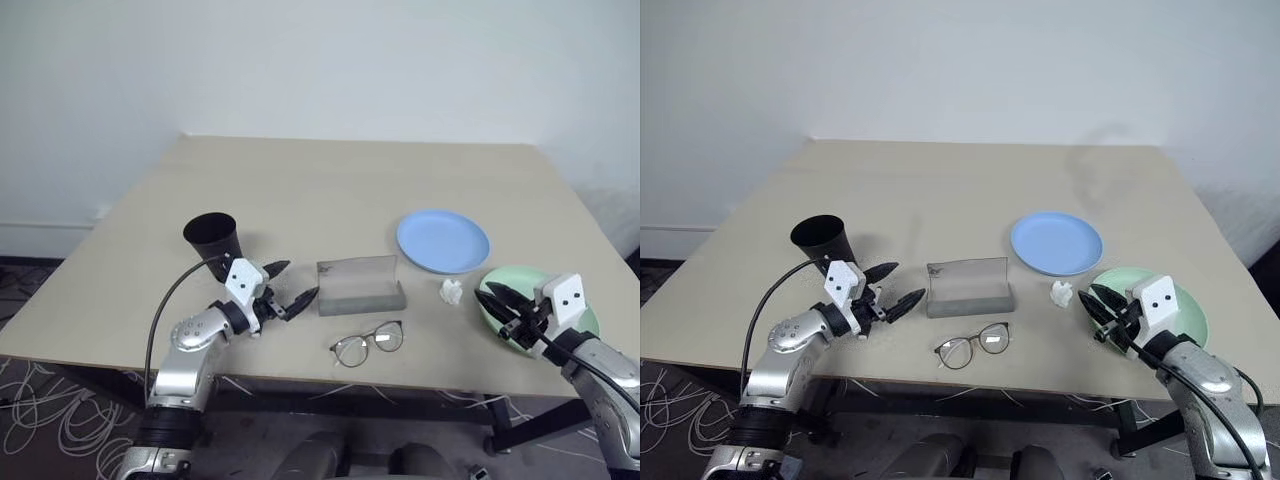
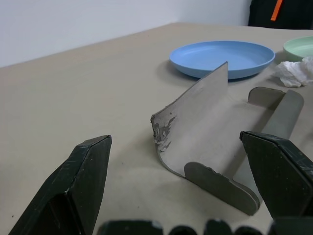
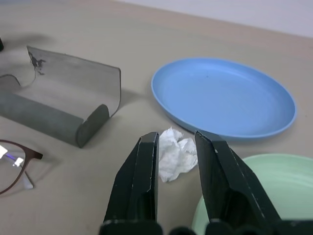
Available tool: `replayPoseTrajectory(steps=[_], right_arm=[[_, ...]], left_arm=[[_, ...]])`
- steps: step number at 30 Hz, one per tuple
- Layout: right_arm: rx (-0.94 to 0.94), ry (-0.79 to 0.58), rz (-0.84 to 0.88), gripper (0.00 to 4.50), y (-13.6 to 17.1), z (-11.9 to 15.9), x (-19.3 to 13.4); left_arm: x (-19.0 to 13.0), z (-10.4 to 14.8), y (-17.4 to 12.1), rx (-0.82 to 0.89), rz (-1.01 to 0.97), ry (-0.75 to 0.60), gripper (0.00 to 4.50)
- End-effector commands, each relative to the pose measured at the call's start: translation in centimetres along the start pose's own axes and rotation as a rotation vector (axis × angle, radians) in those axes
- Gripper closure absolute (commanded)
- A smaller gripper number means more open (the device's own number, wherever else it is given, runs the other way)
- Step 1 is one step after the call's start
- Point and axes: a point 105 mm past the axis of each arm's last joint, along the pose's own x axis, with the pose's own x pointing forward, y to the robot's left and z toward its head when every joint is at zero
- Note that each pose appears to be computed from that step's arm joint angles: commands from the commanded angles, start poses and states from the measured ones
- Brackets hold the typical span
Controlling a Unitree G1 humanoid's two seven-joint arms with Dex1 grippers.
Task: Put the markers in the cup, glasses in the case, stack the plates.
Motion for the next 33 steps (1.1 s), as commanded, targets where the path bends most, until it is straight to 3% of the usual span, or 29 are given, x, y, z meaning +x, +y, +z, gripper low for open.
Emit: replayPoseTrajectory(steps=[1, 8, 11, 18, 25, 33], right_arm=[[-0.053, -0.018, -0.009, 3.27, -0.2, 1.7, -0.1], [-0.076, 0.083, -0.013, 3.27, -0.7, 1.1, 0.8], [-0.078, 0.112, -0.017, 2.67, -0.8, 0.9, 1.1], [-0.060, 0.232, -0.121, 0.31, -1.7, 0.1, 1.9], [0.035, 0.314, -0.211, 0.31, -2.1, -0.4, 2.3], [0.013, 0.376, -0.244, 0.31, -2.0, -0.9, 2.9]], left_arm=[[0.2, 1.9, 0.2, 0.036, -0.009, -0.056, 0.03], [0.9, 2.7, -1.0, 0.027, -0.067, -0.076, 0.03], [1.1, 2.9, -1.4, 0.027, -0.088, -0.078, 0.00], [1.7, 3.3, -1.9, 0.022, -0.102, -0.094, 0.00], [1.8, 4.6, -3.5, 0.014, -0.185, -0.125, 0.00], [2.6, 6.0, -4.7, 0.019, -0.271, -0.149, 0.00]])
